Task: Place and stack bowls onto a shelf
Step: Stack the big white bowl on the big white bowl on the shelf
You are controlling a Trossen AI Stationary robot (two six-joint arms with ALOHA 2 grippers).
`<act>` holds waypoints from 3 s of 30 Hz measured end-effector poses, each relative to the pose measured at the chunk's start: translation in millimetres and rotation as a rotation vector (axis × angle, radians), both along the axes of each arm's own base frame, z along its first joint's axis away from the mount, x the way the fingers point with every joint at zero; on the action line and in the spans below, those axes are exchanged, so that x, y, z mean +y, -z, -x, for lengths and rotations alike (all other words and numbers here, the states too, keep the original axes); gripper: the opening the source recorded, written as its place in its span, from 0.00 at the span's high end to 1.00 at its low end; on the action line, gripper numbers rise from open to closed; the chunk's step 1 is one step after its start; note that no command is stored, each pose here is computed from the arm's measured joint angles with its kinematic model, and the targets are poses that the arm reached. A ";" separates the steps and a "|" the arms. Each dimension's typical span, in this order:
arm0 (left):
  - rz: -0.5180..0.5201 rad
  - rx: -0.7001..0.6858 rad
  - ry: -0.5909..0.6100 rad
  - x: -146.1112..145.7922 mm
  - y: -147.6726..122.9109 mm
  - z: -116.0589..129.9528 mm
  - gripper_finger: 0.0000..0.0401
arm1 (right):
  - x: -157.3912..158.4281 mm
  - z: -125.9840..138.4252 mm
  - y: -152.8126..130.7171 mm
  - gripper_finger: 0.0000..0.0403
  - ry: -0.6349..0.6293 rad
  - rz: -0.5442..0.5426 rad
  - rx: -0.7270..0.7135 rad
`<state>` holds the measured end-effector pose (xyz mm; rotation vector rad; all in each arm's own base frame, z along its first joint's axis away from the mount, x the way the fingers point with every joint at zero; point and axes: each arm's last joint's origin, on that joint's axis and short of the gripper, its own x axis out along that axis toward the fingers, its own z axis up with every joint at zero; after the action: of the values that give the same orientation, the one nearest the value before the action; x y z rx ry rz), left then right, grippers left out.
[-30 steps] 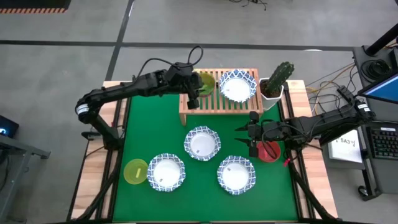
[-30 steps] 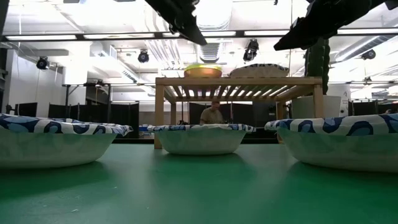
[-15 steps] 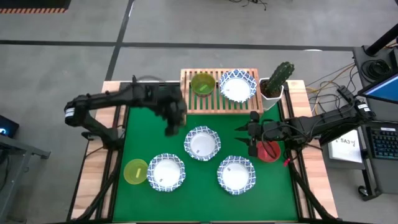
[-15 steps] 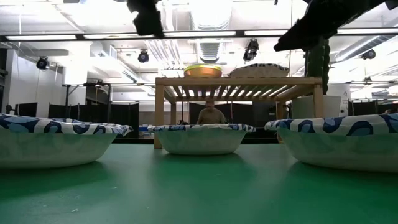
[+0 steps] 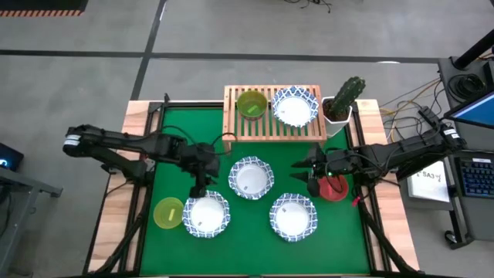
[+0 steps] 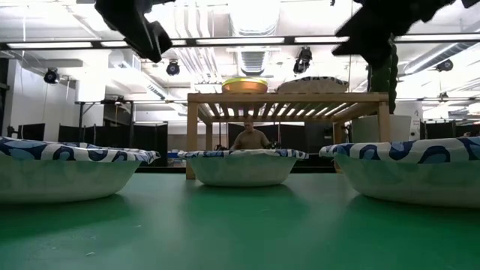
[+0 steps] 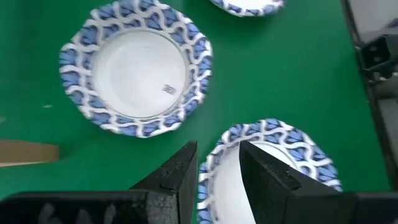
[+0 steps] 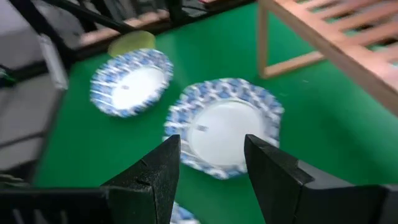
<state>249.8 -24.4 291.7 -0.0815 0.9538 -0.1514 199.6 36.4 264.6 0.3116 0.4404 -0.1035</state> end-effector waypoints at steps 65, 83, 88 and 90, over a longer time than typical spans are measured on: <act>-0.160 -0.330 -0.221 12.3 44.2 91.5 0.75 | 48.2 -205.6 84.3 0.68 -0.339 0.272 0.780; -0.152 -0.516 -0.248 15.2 33.3 110.8 0.75 | 46.2 -181.8 -16.9 0.97 -0.355 0.178 0.502; -0.166 -0.620 -0.231 14.6 22.3 106.2 0.75 | 44.5 -158.8 -93.8 0.97 -0.374 0.242 0.262; -0.178 -0.646 -0.221 14.5 20.1 105.1 0.75 | 42.5 -145.6 -123.6 0.97 -0.314 0.354 0.179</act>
<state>144.7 -9.9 271.7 0.0279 0.3063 0.1107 345.2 78.9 388.2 -0.1181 0.6325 0.0987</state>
